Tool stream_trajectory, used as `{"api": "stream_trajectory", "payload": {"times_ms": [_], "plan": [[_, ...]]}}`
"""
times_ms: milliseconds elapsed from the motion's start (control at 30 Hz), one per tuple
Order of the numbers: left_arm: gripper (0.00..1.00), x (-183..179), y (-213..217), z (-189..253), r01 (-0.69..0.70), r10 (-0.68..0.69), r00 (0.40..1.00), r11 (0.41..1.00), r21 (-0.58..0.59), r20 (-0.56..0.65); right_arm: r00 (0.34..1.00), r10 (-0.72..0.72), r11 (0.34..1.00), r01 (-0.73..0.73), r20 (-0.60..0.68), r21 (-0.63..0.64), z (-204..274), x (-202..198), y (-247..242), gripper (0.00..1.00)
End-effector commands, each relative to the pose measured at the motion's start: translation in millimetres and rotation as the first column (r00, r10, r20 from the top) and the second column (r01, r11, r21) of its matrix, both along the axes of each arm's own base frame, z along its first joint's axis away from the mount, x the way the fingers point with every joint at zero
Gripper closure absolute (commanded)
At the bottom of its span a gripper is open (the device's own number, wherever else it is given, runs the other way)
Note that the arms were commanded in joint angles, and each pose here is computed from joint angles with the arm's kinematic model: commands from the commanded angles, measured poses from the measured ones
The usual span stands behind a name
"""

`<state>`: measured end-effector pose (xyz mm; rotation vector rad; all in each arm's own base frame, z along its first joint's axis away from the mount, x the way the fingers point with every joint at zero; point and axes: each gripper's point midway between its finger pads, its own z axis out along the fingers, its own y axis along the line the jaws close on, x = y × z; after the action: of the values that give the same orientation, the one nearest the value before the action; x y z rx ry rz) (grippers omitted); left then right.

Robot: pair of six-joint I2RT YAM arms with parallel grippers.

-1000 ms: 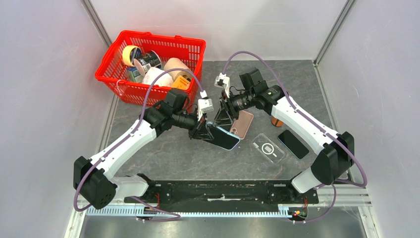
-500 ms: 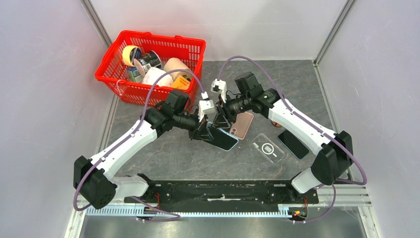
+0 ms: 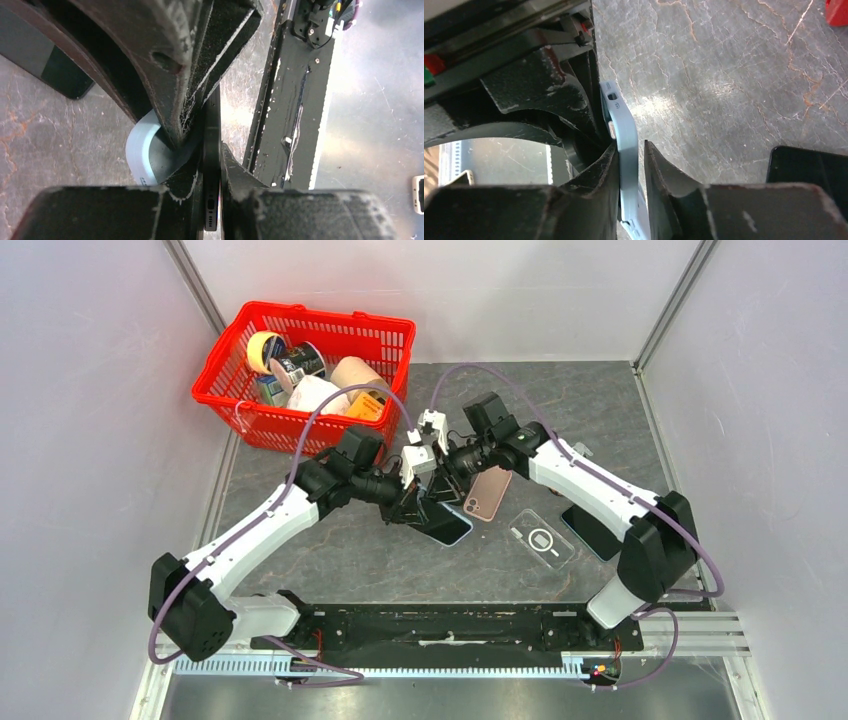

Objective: Take the phone out of the phone case
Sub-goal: Remove the phone case from the phone.

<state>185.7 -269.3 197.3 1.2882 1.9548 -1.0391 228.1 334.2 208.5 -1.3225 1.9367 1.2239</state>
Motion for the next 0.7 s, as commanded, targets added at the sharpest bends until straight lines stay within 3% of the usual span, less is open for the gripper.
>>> {"api": "stream_trajectory", "payload": {"times_ms": [0,100,267,467,667], "plan": [[0.98,42.4,-10.0,54.1,-0.058,0.096,0.959,0.987,-0.148,0.267,0.984,0.099,0.994,-0.104,-0.148,-0.024,-17.0,-36.8,6.1,0.80],[0.98,38.4,-6.1,53.3,-0.050,0.089,0.957,0.988,-0.143,0.278,0.991,0.057,0.996,-0.065,-0.118,-0.063,-22.6,-28.5,3.9,1.00],[0.98,8.2,3.9,48.4,0.087,-0.060,0.959,0.992,-0.086,0.278,0.991,-0.131,0.979,0.124,-0.038,-0.160,-36.7,9.7,-9.1,1.00],[0.98,-32.1,36.8,36.7,0.206,-0.212,0.945,0.977,0.050,0.251,0.929,-0.369,0.901,0.364,0.025,-0.238,-52.2,61.5,-38.3,1.00],[0.98,-47.4,74.7,21.3,0.185,-0.237,0.932,0.962,0.201,0.274,0.931,-0.365,0.909,0.351,-0.021,-0.223,-56.9,64.5,-36.7,1.00]]}}
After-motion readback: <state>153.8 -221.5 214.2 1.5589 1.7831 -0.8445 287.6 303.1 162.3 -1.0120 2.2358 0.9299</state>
